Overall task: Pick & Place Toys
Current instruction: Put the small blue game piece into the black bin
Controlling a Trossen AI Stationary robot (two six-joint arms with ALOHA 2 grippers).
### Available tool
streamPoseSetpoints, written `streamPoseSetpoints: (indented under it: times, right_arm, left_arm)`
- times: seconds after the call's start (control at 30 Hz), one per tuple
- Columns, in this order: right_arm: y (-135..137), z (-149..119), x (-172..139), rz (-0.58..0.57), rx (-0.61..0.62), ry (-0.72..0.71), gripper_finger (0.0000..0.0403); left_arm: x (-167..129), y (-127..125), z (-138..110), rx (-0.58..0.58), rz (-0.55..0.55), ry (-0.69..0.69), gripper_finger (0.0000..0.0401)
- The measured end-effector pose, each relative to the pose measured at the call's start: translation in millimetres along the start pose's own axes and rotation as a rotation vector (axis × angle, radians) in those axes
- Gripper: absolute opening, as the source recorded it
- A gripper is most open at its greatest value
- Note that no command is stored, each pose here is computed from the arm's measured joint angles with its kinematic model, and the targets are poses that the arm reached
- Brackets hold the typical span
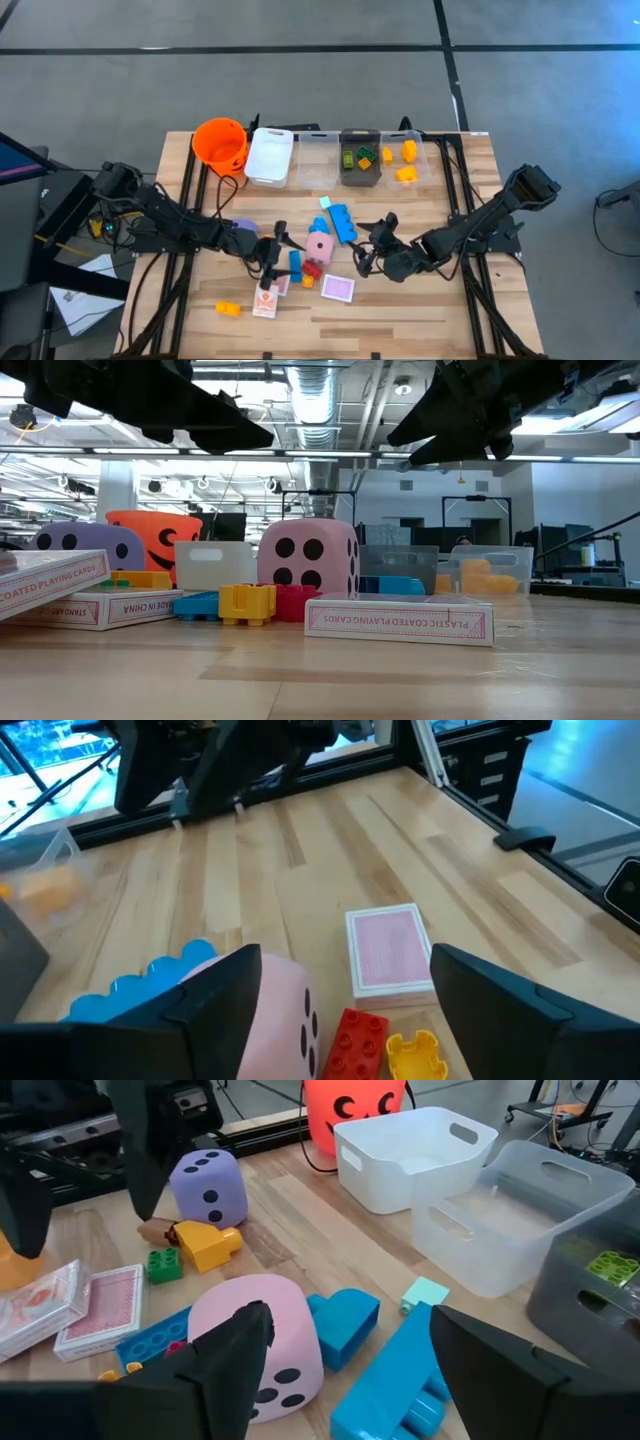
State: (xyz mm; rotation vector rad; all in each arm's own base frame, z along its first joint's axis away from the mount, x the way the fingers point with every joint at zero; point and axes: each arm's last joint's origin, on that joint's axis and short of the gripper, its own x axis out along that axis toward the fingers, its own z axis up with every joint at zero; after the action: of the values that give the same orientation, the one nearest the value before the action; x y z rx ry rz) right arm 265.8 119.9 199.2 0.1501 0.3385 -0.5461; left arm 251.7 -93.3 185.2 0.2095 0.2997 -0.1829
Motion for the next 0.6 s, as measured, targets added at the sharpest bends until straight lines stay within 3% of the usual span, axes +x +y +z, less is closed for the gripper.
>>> streamPoseSetpoints:
  times: [0.37, 0.6]
  right_arm:
    - [1.2, 2.0, 0.1, 0.009, 0.022, -0.013, 0.0271]
    - [0.8, 2.1, 0.6, 0.006, 0.022, -0.013, 0.0271]
  left_arm:
    - [0.4, 2.1, -3.6, 0.09, 0.004, 0.035, 0.0298]
    - [2.2, 19.7, -17.4, -0.001, 0.055, 0.163, 0.0298]
